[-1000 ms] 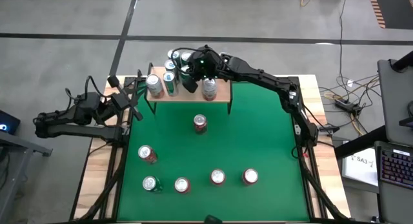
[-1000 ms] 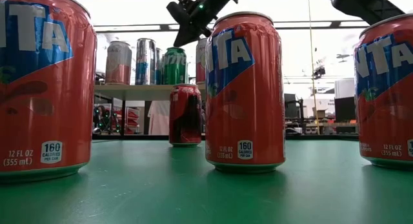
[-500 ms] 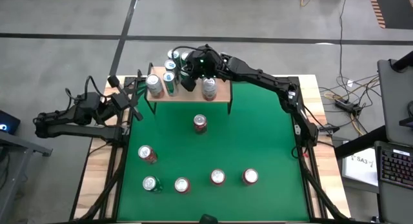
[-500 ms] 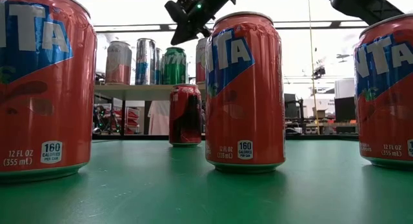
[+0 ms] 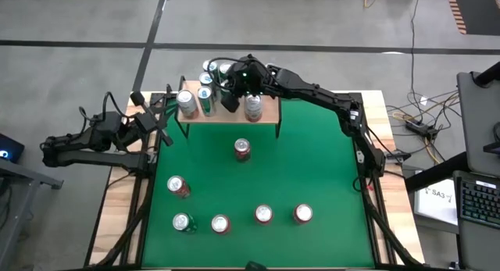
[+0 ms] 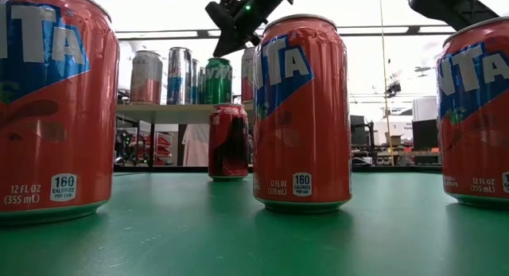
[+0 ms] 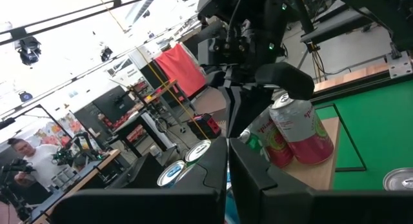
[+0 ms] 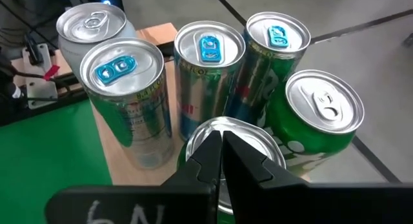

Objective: Place canned beverage on shelf
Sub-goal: Put the orange can on the shelf

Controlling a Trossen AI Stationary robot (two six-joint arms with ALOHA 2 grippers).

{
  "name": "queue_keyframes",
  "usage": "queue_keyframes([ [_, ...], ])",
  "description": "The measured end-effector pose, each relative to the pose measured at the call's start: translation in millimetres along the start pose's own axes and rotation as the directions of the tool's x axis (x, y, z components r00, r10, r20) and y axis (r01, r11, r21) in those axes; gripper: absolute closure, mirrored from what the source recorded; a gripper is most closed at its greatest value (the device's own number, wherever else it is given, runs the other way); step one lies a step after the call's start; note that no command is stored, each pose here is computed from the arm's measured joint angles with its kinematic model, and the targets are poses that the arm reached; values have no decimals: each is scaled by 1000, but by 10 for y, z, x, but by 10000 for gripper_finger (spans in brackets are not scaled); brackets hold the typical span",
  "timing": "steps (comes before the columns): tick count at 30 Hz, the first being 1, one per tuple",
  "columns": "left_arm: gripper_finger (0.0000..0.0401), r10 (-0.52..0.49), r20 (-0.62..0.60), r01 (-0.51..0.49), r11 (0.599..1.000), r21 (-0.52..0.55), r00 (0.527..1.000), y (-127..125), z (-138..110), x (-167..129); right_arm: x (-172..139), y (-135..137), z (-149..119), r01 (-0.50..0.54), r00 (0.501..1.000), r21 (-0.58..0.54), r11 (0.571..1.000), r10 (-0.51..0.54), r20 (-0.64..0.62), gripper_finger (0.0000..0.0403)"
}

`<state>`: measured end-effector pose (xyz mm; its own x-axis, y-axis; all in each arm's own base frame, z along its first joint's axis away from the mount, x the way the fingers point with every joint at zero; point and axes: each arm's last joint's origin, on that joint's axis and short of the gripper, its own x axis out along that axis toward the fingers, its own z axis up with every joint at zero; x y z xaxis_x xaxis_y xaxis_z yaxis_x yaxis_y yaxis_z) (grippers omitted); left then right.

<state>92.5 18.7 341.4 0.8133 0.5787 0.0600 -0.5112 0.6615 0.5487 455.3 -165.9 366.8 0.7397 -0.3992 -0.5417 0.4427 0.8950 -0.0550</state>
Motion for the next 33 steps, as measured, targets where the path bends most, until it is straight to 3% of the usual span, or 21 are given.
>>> queue_keyframes([
  [9, 401, 3, -2, -3, 1000, 0, 1000, 1, -1, 0, -95, 8, 31, -9, 1000, -21, 1000, 10, 5, 394],
  [18, 401, 3, -2, -3, 1000, 0, 1000, 1, -1, 0, 7, 19, 27, -8, 999, -24, 1000, 9, 34, 394],
  [33, 401, 3, -2, -3, 1000, 0, 1000, 0, 0, 1, -103, 124, -4, -29, 999, -35, 999, 28, -28, 394],
])
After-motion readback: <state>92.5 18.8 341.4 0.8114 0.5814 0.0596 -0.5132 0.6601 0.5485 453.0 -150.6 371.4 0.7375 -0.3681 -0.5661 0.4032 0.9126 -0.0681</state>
